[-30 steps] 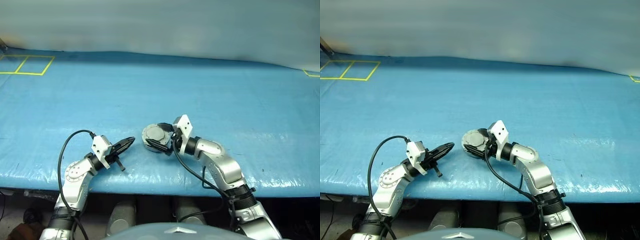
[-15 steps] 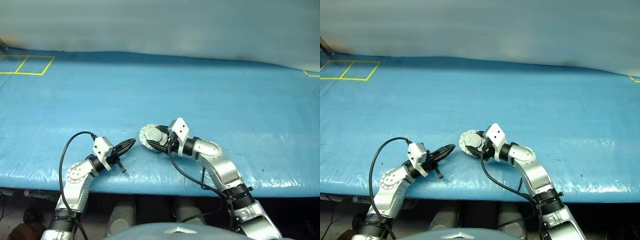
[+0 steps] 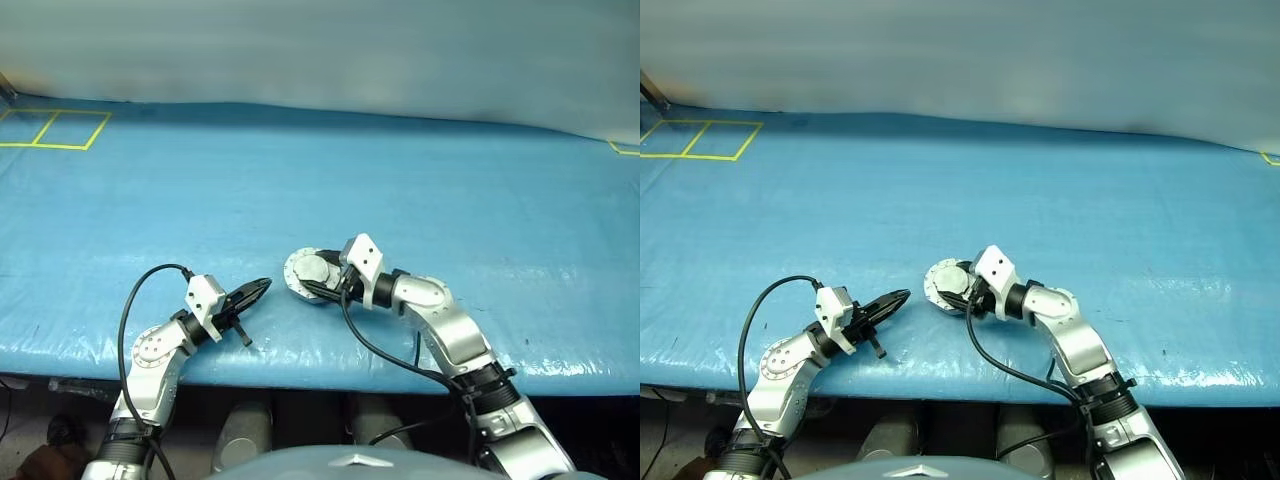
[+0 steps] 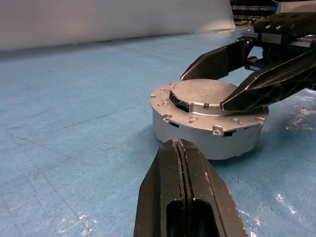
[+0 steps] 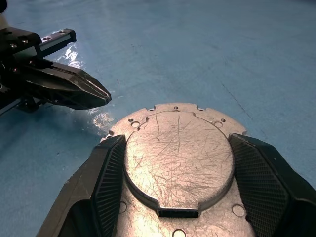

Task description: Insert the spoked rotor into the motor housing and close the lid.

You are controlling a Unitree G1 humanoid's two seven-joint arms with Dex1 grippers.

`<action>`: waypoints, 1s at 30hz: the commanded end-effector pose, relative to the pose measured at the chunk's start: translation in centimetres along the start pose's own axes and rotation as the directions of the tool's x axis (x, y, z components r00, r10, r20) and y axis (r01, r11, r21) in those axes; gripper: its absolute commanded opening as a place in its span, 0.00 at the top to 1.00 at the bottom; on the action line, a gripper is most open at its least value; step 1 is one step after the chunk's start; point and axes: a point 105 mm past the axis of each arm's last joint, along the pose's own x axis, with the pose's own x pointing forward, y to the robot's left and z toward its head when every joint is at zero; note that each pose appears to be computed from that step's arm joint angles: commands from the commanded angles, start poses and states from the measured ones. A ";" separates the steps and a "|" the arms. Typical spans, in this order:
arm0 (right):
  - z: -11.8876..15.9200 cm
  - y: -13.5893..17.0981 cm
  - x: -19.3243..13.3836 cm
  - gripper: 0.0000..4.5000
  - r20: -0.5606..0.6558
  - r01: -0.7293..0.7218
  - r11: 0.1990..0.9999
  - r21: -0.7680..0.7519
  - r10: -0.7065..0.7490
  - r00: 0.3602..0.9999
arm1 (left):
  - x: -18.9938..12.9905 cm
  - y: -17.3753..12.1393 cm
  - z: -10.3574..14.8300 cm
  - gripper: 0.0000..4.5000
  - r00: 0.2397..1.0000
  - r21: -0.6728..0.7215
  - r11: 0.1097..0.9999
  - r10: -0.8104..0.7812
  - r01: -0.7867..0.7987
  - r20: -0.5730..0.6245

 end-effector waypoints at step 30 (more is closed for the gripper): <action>-0.9 -0.4 0.3 0.34 -0.097 -0.062 0.994 -0.095 0.053 0.994 | 0.4 -0.5 1.2 1.00 0.999 0.023 1.000 -0.015 0.015 0.033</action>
